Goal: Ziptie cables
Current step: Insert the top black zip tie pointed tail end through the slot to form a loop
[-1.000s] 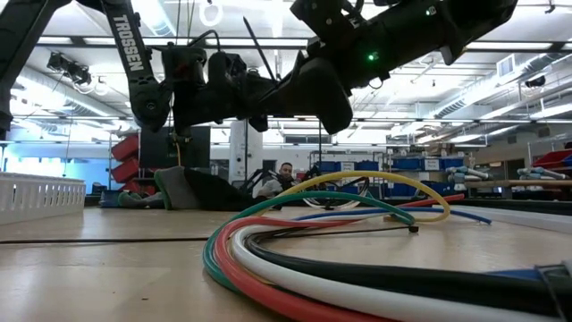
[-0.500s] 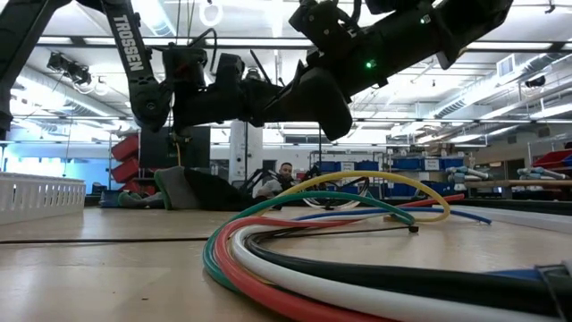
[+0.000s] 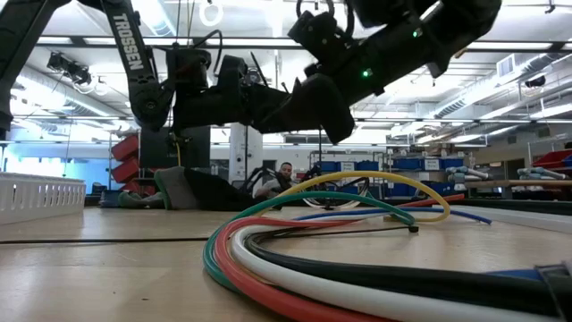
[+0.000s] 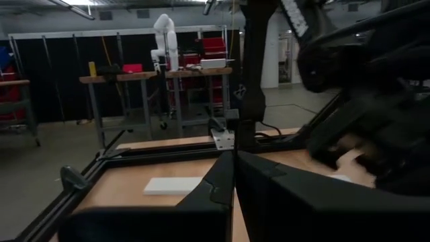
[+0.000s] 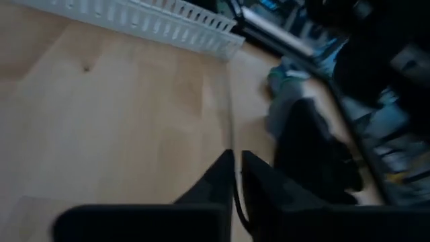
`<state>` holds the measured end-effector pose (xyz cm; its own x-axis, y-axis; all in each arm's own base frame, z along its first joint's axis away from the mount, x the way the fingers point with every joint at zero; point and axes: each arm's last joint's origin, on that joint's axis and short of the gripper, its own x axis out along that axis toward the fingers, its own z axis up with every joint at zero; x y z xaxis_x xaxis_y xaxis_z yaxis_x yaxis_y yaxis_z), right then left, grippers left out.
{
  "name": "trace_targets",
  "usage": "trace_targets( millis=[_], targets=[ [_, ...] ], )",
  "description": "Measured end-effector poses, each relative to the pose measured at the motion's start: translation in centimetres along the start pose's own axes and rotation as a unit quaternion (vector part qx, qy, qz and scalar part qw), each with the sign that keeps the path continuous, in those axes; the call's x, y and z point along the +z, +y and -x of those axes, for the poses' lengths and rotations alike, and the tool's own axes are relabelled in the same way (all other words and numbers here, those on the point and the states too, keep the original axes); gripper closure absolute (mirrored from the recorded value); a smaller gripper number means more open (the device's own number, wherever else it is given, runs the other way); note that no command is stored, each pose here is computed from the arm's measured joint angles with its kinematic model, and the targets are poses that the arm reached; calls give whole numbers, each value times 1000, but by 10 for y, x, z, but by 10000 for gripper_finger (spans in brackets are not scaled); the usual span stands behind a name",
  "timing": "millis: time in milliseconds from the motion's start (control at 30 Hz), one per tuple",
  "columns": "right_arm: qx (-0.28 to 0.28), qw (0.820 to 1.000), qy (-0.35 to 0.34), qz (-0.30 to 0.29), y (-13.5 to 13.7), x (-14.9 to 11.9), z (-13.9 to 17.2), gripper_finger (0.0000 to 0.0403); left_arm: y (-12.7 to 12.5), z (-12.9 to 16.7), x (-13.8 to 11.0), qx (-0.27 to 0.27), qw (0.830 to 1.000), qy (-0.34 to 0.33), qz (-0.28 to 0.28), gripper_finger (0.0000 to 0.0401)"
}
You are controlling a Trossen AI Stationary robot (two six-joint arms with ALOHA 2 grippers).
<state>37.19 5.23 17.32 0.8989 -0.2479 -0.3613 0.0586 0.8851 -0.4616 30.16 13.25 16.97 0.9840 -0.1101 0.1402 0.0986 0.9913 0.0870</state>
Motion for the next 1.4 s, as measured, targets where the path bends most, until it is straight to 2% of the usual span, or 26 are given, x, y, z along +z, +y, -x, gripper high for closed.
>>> trace_targets(
  millis=[167,300,600,667,800,933,1100,1233,1400],
  targets=[
    [38,997,0,-70,-8,-5,-5,401,-8,-4,0,-14,1000,-1,-14,401],
    [53,991,-2,-123,-9,-5,-5,402,-18,-10,0,-16,999,-3,-46,401],
    [26,979,1,-201,-9,-15,-3,402,-42,-16,-5,54,986,23,-156,401],
    [24,974,-5,-223,-7,-21,0,402,-52,-13,-7,84,976,41,-197,401],
    [20,960,-47,-274,-7,-29,6,403,-72,-6,-2,140,945,72,-287,401],
    [20,946,-80,-312,-9,-32,10,403,-87,-4,5,184,917,91,-341,401],
    [26,936,-104,-336,-14,-31,10,403,-107,-9,8,172,879,109,-431,401],
    [37,932,-120,-339,-16,-29,10,403,-115,-9,9,197,852,132,-467,401],
    [38,930,-120,-345,-16,-29,10,403,-119,-9,12,220,839,136,-478,401]
  ],
)
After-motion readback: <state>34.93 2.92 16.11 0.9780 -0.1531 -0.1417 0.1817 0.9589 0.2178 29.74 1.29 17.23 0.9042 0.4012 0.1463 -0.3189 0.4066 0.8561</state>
